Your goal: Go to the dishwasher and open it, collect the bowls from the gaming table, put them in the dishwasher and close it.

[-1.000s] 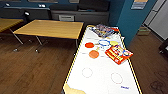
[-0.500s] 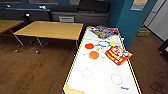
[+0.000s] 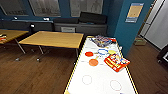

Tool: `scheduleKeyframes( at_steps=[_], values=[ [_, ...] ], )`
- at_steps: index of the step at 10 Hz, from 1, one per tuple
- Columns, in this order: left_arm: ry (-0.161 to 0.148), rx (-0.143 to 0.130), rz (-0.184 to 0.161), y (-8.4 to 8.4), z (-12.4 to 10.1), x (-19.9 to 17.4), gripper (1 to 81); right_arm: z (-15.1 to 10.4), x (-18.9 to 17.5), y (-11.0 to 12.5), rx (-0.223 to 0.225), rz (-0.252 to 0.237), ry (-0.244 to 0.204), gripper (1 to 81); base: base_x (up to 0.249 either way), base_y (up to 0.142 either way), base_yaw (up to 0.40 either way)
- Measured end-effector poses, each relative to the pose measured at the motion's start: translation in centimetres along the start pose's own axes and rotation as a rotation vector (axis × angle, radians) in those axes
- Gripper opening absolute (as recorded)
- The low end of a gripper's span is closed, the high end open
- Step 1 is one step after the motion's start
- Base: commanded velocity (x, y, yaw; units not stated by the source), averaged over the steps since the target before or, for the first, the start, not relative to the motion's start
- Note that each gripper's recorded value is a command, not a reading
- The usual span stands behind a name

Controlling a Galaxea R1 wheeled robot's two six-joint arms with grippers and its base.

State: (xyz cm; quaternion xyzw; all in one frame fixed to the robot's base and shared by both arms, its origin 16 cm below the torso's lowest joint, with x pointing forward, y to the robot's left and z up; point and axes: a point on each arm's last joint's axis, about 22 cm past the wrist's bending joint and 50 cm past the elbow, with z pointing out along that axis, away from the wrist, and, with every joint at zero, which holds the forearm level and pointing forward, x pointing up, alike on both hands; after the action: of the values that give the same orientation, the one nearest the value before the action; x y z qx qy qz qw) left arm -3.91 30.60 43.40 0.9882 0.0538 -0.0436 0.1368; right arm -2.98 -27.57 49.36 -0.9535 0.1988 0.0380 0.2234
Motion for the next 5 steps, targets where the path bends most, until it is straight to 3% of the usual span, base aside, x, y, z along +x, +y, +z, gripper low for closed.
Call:
scheduleKeyframes(
  at_steps=[5],
  values=[
    [0.109, 0.002, 0.039, 1.5, 0.3, 3.8, 1.0, 0.1, 3.1, -1.5, 0.039, -0.07, 0.102, 1.0, 0.0, 0.0, 0.0]
  ],
)
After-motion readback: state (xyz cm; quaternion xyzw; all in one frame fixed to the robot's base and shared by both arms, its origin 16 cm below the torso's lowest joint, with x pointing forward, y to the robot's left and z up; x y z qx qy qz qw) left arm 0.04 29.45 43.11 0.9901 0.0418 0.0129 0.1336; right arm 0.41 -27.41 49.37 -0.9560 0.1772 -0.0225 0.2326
